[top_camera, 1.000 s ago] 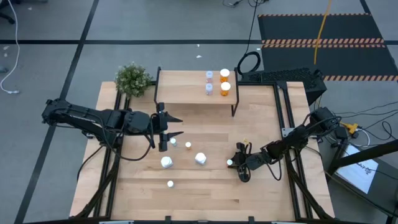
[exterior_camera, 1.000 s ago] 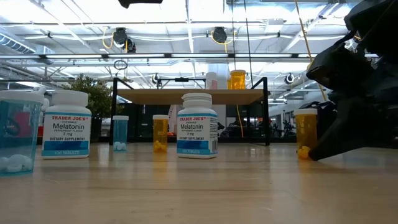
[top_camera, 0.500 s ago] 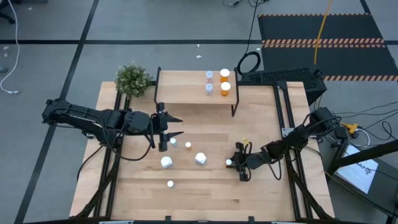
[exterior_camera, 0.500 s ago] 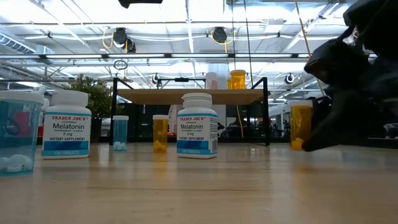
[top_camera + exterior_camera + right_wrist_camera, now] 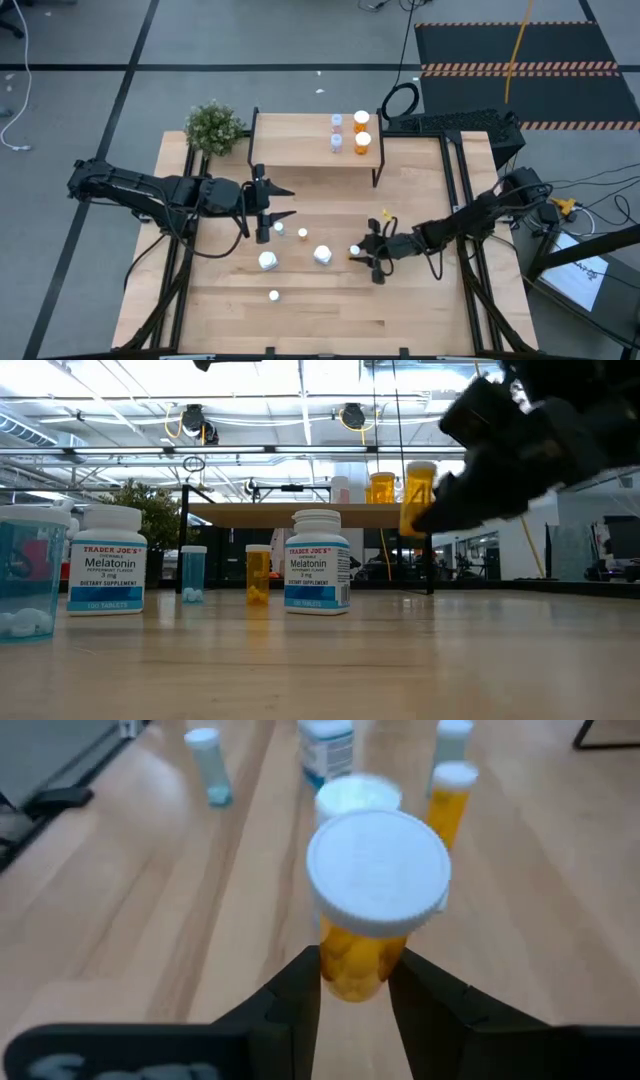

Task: Pick and place medicine bottles onto shelf by color
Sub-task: Put the bottom small orange pill bottle on the shelf

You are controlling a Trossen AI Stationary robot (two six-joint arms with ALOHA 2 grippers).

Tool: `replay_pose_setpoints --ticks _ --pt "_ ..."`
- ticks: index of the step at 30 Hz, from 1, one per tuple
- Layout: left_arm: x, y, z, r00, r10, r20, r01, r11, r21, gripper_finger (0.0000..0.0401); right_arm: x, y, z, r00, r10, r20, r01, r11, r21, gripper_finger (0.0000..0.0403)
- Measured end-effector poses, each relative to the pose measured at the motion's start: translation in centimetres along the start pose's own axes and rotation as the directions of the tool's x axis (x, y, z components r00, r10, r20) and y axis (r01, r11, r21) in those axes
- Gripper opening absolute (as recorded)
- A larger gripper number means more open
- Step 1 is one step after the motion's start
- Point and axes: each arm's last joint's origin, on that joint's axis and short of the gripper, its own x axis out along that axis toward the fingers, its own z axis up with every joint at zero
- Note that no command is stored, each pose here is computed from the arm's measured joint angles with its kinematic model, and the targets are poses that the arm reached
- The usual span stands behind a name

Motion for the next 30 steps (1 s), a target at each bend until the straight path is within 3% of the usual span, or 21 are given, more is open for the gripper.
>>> replay_pose_setpoints --ticks 9,14,19,25,30 --pt "0.0 0.0 0.0 1.000 -0.001 0.003 0.001 1.000 0.013 0.0209 1.0 -1.1 6.2 0.996 -0.084 -0.043 0.081 0.994 -0.079 0.0106" --pt "0.2 -0.2 0.1 1.000 -0.004 0.011 0.004 1.000 0.013 0.0210 1.4 -2.1 9.1 0.992 -0.122 -0.016 0.121 0.991 -0.060 0.0107" --pt "1.3 -0.6 0.0 1.000 -0.004 0.017 0.003 0.999 0.038 0.0209 1.5 -3.3 11.2 0.988 -0.157 0.002 0.157 0.987 -0.043 0.0107" --pt "3.3 -1.2 -0.1 0.999 0.022 0.042 -0.027 0.992 0.121 0.0209 1.4 -4.9 12.7 0.984 -0.167 -0.064 0.164 0.986 -0.042 0.0107" --pt "3.8 -1.0 0.3 0.993 0.085 0.088 -0.092 0.993 0.077 0.0209 1.2 -6.0 13.6 0.973 -0.202 -0.114 0.197 0.979 -0.056 0.0107"
